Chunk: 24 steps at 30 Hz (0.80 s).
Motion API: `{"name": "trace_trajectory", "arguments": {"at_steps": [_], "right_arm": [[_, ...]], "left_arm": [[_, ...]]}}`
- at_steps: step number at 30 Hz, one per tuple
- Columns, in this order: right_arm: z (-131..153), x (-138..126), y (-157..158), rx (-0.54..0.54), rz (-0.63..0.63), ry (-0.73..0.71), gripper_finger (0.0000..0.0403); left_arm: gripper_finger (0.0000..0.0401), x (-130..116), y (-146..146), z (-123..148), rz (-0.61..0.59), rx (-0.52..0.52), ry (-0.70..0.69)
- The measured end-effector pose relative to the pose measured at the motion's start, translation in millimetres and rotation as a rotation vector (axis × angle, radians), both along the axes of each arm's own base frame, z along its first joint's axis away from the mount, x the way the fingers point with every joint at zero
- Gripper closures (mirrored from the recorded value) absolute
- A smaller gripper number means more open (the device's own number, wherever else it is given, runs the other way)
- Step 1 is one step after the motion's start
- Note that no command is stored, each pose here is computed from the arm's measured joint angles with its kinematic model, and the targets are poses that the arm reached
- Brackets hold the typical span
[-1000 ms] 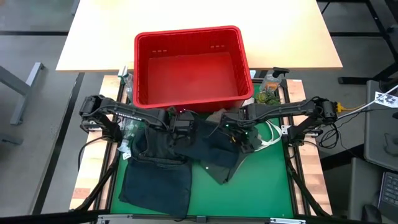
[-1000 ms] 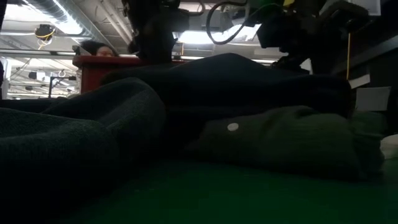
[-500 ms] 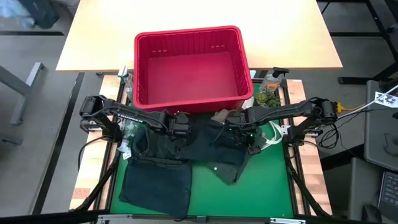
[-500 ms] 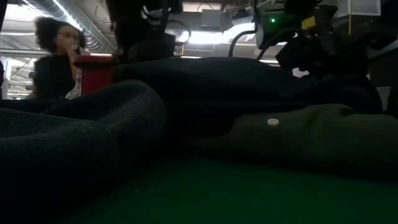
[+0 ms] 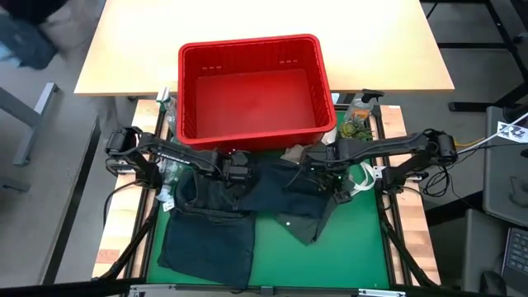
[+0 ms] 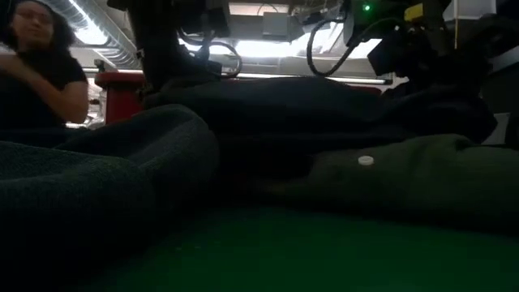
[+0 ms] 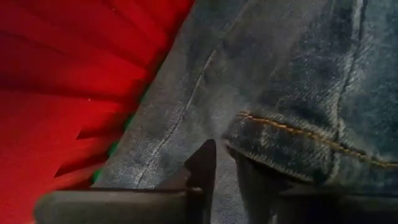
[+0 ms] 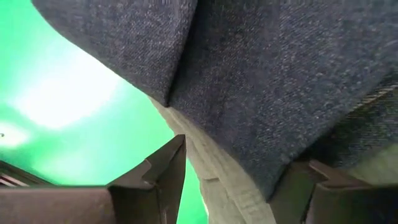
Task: Fold laundry
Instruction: Fold the dark blue pants
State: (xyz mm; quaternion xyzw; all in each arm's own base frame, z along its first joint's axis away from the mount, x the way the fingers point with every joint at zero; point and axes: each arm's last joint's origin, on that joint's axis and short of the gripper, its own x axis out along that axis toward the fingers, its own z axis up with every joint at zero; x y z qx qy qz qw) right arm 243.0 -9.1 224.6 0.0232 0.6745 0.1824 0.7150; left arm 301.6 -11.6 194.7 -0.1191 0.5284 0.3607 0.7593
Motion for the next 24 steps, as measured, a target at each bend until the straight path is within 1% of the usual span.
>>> {"name": "trace_trajectory", "arguments": {"at_steps": [4,9,13,18,24], "right_arm": [[8.3,-5.3,0.6,-0.002,0.0,-0.031,0.0215],[18.7,-14.4,1.0,-0.012,-0.015,-0.051,0.0215],[24.5,-21.4,0.3,-0.053,-0.038,-0.045,0.0215],[29.3,-27.2,0.2,-0.071,-0.038,-0.048,0.0215],[31.4,-20.7,-0.1,-0.068,-0.041,-0.133,0.0215]], "left_arm": [[0.0323,5.3,-0.6,8.7,-0.011,-0.004,-0.026],[0.0312,11.3,-1.3,28.6,-0.079,0.008,-0.031],[0.0311,13.5,-1.5,38.4,-0.111,0.016,-0.022],[0.0316,14.8,-1.7,40.1,-0.124,0.018,-0.027],[0.0325,16.1,-1.6,40.3,-0.124,0.018,-0.04]]}}
